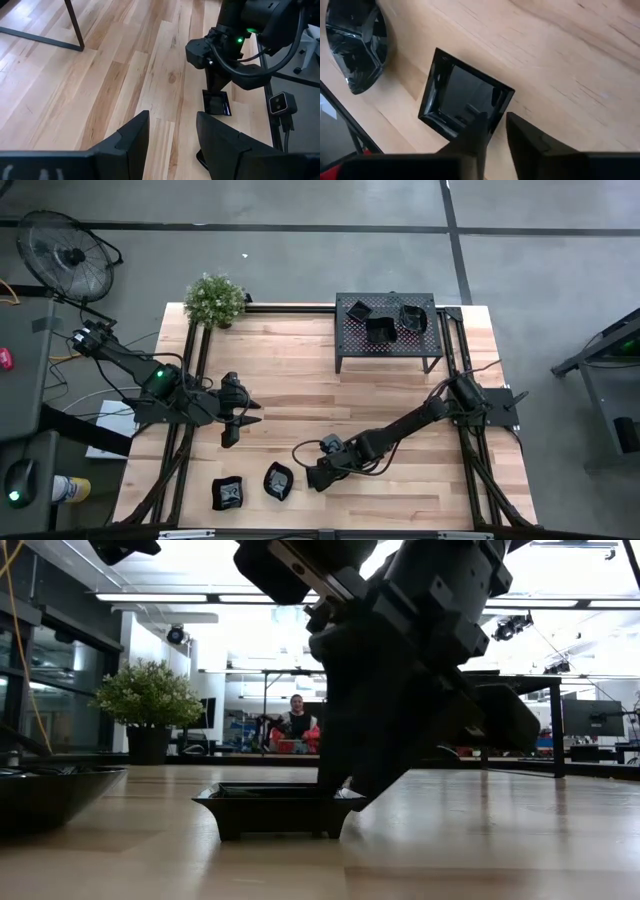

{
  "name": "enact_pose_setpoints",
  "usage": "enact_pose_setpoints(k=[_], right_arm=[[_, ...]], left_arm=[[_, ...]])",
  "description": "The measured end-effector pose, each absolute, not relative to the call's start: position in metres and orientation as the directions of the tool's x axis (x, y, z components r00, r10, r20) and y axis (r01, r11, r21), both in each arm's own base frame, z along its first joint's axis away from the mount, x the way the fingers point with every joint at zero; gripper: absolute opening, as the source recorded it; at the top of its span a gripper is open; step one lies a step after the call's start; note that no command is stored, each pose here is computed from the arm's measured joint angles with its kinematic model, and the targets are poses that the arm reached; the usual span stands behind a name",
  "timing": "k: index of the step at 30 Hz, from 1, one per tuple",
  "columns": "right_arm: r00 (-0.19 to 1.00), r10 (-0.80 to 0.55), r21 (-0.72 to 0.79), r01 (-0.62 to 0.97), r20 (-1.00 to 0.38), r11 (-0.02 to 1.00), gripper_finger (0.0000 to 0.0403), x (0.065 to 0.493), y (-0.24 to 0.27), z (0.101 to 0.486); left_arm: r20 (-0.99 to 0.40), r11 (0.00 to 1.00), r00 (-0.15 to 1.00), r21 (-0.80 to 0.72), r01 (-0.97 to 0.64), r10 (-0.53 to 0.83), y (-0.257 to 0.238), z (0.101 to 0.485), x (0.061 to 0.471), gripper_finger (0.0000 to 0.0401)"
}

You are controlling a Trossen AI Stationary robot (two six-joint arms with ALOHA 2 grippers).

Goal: Pick & Place Mini shaped plates
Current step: Stack the black square plate on top of the black square plates on the shelf

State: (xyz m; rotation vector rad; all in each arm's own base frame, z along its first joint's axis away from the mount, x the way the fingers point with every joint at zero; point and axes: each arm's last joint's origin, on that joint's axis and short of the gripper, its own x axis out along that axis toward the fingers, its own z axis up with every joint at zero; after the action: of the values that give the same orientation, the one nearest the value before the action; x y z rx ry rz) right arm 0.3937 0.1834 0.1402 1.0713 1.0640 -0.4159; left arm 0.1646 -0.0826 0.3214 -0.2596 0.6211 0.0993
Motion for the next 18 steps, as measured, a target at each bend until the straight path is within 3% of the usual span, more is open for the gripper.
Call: enact_pose_setpoints(k=[6,18], right_arm=[[0.475,0.192,0.506,0.726,-0.858,0.465,0.0007,0.3940,0.1834,0.1404],[0.492,0.198,0.521,0.704,-0.848,0.483,0.0002,0.3942,0.1830,0.1464]], left_arm=[[-0.587,0.963,0.810,-0.210,-0.169,0.014,-0.0826,0.3214,0.1646,0.0162],[-0.587,0.963,0.810,-0.210,-0.169,0.014,-0.0826,0.3214,0.1646,0.0162]])
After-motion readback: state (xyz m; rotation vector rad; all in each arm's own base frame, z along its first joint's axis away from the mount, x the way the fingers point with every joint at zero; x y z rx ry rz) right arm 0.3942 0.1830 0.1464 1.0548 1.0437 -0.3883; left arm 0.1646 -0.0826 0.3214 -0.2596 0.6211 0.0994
